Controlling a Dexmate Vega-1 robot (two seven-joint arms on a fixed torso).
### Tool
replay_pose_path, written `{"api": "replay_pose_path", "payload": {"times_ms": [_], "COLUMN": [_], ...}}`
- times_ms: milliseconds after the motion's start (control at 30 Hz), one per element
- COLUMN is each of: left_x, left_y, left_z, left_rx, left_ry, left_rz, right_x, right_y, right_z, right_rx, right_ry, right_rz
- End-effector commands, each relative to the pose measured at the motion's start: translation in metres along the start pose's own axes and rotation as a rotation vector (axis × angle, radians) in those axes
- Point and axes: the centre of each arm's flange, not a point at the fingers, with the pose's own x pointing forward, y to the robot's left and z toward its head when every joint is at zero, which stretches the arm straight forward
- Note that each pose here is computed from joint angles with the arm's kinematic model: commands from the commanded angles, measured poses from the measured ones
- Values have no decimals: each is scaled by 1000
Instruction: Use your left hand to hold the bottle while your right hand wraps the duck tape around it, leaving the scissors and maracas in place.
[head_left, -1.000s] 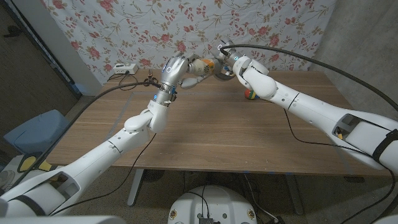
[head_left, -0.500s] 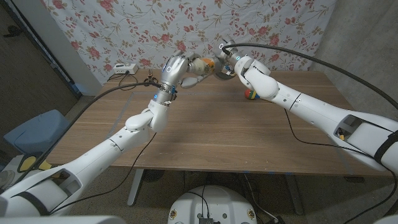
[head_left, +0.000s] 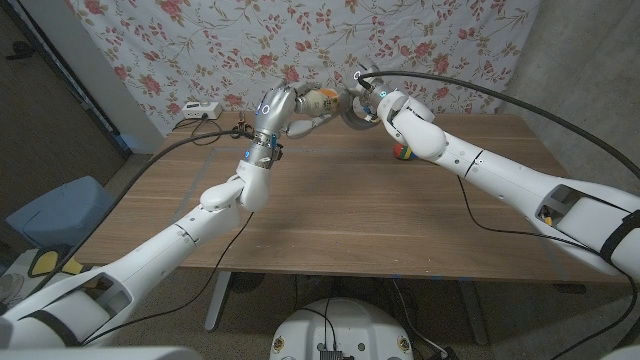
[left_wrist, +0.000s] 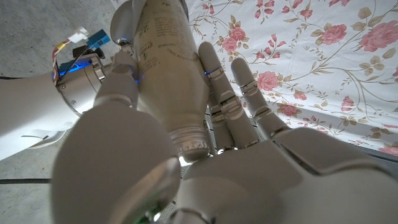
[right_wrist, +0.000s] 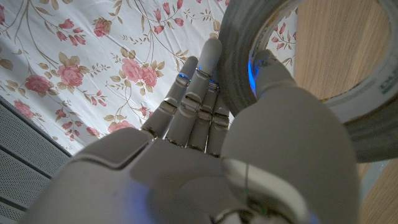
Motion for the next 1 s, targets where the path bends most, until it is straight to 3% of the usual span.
{"api": "replay_pose_path", "payload": {"times_ms": [33, 333, 700, 1000], "left_x": [-5, -2, -3, -3], "left_y": [-1, -1, -5, -3], "left_z": [-10, -17, -25, -41], "left_rx": [-44, -96, -122, -227], "left_ry": [60, 122, 144, 232], "left_rz": [-23, -207, -247, -297], "right_x": [2, 5, 7, -5], "right_y": [0, 7, 9, 15], "right_z": [-6, -17, -24, -16], "right_rx": [15, 26, 35, 96], "right_ry": [20, 55, 93, 107], "right_rz": [12, 26, 17, 27]}}
